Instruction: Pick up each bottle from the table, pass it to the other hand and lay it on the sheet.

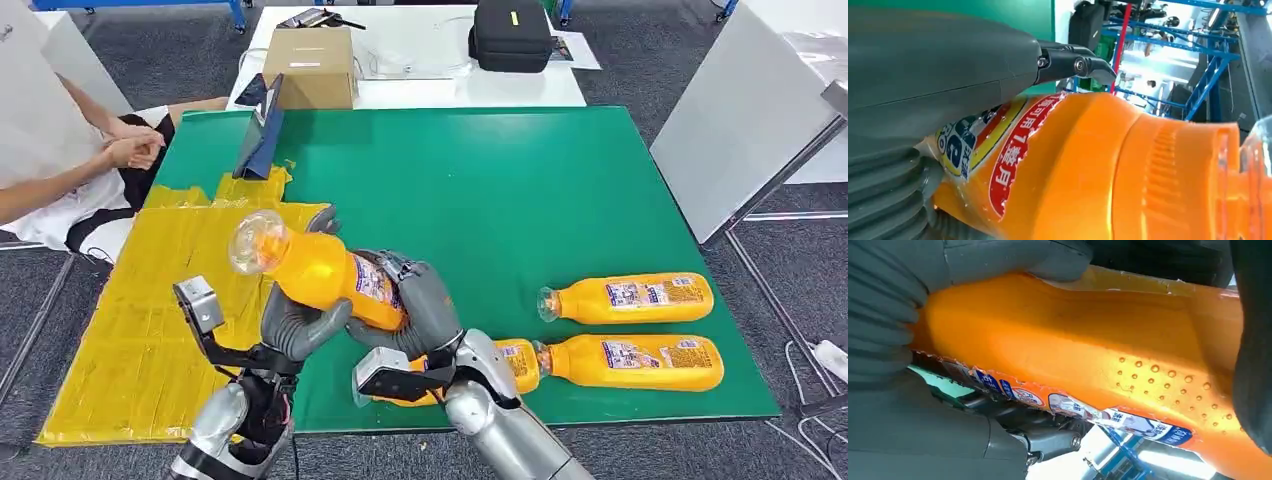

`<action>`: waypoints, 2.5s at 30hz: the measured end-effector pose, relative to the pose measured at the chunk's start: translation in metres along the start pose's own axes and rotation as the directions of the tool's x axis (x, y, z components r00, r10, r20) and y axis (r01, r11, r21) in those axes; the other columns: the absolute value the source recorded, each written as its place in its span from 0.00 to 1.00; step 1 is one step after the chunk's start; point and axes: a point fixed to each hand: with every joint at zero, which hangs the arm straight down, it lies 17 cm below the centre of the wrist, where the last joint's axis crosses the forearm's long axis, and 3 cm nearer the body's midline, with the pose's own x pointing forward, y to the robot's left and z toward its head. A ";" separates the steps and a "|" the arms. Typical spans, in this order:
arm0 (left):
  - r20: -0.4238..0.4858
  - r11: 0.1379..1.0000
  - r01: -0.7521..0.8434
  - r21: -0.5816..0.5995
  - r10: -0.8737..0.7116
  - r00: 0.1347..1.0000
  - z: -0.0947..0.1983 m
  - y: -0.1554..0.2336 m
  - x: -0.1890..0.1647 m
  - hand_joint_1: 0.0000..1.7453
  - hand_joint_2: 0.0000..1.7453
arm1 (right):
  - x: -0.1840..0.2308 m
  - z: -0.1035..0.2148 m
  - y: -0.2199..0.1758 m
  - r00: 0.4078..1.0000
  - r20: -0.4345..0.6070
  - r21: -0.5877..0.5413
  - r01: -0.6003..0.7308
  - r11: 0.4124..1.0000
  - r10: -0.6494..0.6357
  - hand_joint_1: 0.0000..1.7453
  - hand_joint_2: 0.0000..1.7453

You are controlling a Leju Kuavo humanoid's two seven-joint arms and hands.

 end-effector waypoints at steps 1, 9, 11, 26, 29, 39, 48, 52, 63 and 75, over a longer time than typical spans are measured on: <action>0.000 1.000 0.001 -0.001 -0.001 1.000 0.000 -0.001 0.000 0.00 1.00 | 0.000 0.000 0.000 1.000 0.000 -0.001 0.000 1.000 0.000 1.00 1.00; -0.003 1.000 0.006 -0.008 -0.006 1.000 0.003 -0.004 -0.002 0.00 1.00 | -0.001 0.000 0.000 1.000 -0.005 -0.001 0.000 1.000 0.000 1.00 1.00; -0.003 1.000 0.005 -0.010 -0.005 1.000 0.004 -0.005 -0.003 0.00 1.00 | -0.002 0.001 0.001 1.000 -0.007 0.000 0.000 1.000 0.000 1.00 1.00; 0.060 1.000 -0.001 -0.029 0.002 0.998 -0.002 -0.012 0.020 0.00 1.00 | -0.027 0.022 0.019 0.996 -0.087 0.039 -0.016 0.999 0.019 1.00 1.00; 0.068 0.999 -0.001 -0.032 0.003 0.998 -0.003 -0.013 0.023 0.00 1.00 | -0.030 0.026 0.022 0.995 -0.094 0.051 -0.027 0.998 0.032 1.00 1.00; 0.087 1.000 0.001 -0.030 0.002 0.996 -0.005 -0.013 0.029 0.00 1.00 | -0.042 0.037 0.037 0.990 -0.129 0.097 -0.045 0.994 0.058 1.00 1.00; 0.088 1.000 0.013 -0.028 -0.010 0.996 -0.005 -0.012 0.029 0.00 1.00 | -0.046 0.039 0.041 0.988 -0.140 0.103 -0.045 0.994 0.059 1.00 1.00; 0.084 0.999 0.035 -0.023 -0.033 0.996 -0.007 -0.013 0.027 0.00 1.00 | -0.045 0.038 0.036 0.989 -0.132 0.080 -0.056 0.995 0.067 1.00 1.00; 0.063 0.994 0.110 -0.003 -0.109 0.992 -0.010 -0.012 0.014 0.00 1.00 | -0.012 0.025 0.014 0.996 -0.054 -0.015 -0.072 0.997 0.071 1.00 1.00; 0.051 0.994 0.113 0.005 -0.114 0.992 -0.011 -0.010 0.008 0.00 1.00 | 0.001 0.020 0.001 0.997 -0.026 -0.068 -0.069 0.995 0.068 1.00 1.00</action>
